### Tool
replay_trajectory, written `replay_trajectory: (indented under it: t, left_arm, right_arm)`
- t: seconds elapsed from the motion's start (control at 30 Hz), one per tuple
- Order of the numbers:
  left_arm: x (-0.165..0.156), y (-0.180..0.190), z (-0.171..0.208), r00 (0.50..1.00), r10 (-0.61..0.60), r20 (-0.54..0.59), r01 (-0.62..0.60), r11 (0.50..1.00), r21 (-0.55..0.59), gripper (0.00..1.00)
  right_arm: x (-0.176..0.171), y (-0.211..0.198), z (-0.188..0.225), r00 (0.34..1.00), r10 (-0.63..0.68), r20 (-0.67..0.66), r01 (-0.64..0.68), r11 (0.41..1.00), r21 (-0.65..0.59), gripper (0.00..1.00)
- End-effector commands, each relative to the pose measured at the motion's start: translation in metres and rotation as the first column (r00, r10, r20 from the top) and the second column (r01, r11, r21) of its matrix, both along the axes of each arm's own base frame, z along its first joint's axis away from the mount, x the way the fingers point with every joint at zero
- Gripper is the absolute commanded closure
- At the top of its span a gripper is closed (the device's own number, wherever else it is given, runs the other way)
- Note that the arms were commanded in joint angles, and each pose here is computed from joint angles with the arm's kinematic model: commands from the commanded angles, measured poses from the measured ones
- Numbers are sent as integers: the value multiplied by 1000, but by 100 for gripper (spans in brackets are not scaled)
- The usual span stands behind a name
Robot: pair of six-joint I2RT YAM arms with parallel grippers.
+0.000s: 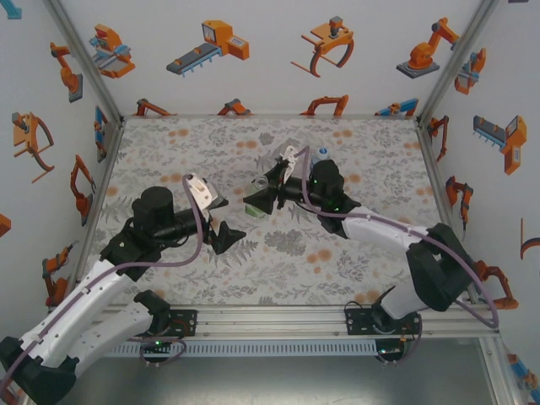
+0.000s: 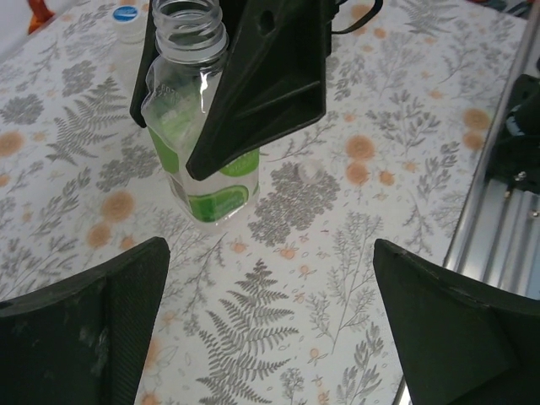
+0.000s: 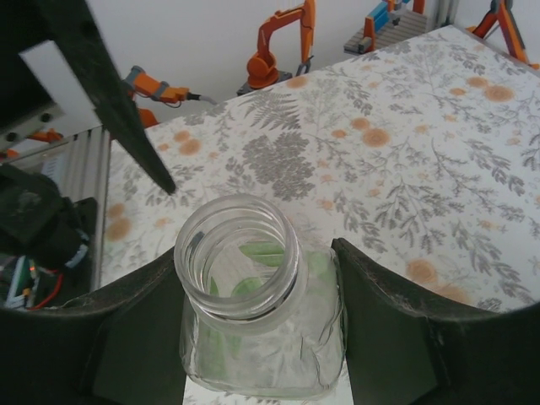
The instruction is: Screw on the bottle caps
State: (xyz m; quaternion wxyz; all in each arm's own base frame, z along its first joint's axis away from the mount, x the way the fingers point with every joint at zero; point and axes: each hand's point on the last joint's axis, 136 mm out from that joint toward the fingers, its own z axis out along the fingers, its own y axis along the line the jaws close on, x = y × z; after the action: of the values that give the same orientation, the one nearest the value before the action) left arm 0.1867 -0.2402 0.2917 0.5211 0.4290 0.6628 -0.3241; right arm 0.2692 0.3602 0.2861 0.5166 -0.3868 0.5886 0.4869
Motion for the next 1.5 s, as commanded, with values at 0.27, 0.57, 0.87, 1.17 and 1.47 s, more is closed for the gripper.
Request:
replay_trajectory:
  t: [0.27,0.57,0.87,1.17,1.47]
  left_arm:
    - [-37,-21,32,972,-221,81,232,954,-187,3]
    - [-50,-43,45,933,-343,107,359,908,-218,0]
    - [-76,-59,67,860,-498,114,509,815,-278,18]
    - [-88,-50,80,848,-504,163,529,795,-298,32]
    - [-92,-47,74,847,-509,153,532,802,-271,30]
  right_arm:
    - [-67,-20,44,998,50,-26,-50,999,5,77]
    - [-116,-14,83,985,170,14,-170,979,109,81]
    - [-130,-14,116,989,120,90,-138,964,226,82]
    - [-140,-18,145,985,115,126,-149,940,308,84]
    - [-143,-19,158,982,115,151,-160,931,329,85]
